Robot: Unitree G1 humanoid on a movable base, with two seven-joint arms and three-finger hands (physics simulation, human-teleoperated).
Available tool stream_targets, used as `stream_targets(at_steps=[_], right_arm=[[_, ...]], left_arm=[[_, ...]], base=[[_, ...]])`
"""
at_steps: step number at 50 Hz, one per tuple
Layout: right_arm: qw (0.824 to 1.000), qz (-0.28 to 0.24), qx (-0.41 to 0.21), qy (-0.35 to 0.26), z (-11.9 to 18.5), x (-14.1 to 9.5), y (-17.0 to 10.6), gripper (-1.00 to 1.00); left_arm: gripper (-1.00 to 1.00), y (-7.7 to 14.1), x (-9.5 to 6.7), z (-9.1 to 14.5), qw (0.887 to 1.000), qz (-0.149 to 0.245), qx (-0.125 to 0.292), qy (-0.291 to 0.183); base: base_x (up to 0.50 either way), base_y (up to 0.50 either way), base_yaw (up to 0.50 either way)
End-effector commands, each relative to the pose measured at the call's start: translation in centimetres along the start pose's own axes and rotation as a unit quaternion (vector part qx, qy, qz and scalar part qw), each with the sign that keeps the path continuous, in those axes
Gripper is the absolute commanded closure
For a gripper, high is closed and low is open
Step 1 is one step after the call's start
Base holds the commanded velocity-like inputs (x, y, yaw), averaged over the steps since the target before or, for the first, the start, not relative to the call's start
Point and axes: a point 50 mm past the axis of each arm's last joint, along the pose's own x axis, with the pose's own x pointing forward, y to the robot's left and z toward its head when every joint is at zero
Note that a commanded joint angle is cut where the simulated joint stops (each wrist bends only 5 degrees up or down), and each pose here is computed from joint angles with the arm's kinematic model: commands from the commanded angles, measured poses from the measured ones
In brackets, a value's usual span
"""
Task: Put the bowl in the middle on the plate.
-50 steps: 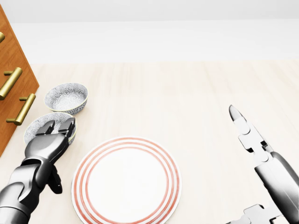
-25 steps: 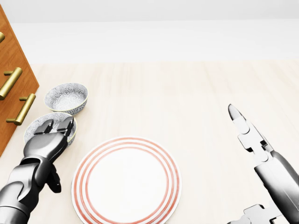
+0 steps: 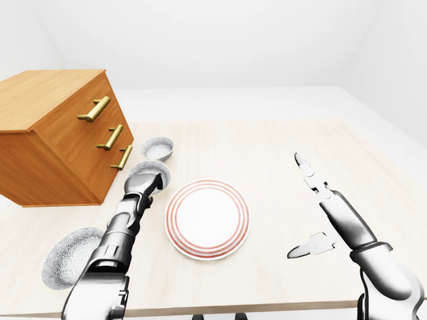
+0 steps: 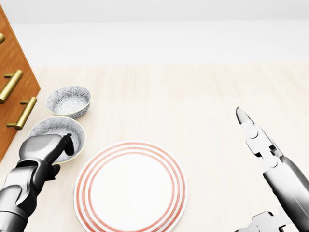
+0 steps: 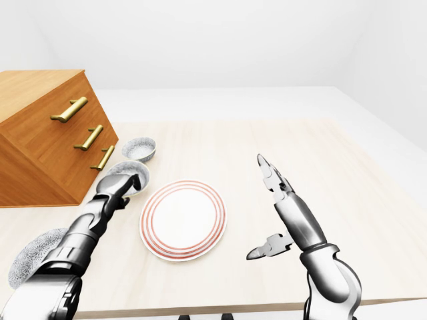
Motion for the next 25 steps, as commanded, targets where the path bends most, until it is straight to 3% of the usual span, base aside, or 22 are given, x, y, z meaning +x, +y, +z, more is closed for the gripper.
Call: stream_targets(at_steps=[1, 20, 24, 25], right_arm=[[1.0, 0.0, 0.001, 0.0, -0.03, -0.05, -0.01, -1.0], [1.0, 0.006, 0.015, 0.004, -0.37, -0.21, 0.22, -1.0], [1.0, 0.006, 0.013, 0.003, -0.27, -0.21, 0.21, -1.0], [1.0, 0.007, 0.013, 0.003, -0.29, -0.2, 0.22, -1.0]], left_arm=[[0.43, -0.27, -0.11, 0.09, 1.0, -0.007, 0.002, 0.0], [0.42, -0.72, -0.27, 0.7, 1.0, -0.003, -0.011, -0.013], [0.63, -0.48, -0.33, 0.7, 1.0, 0.001, -0.013, -0.013], [0.8, -0.58, -0.38, 0.72, 1.0, -0.001, -0.013, -0.014]], base=[[0.04, 0.0, 0.0], [0.0, 0.0, 0.0], [0.0, 0.0, 0.0], [0.0, 0.0, 0.0]])
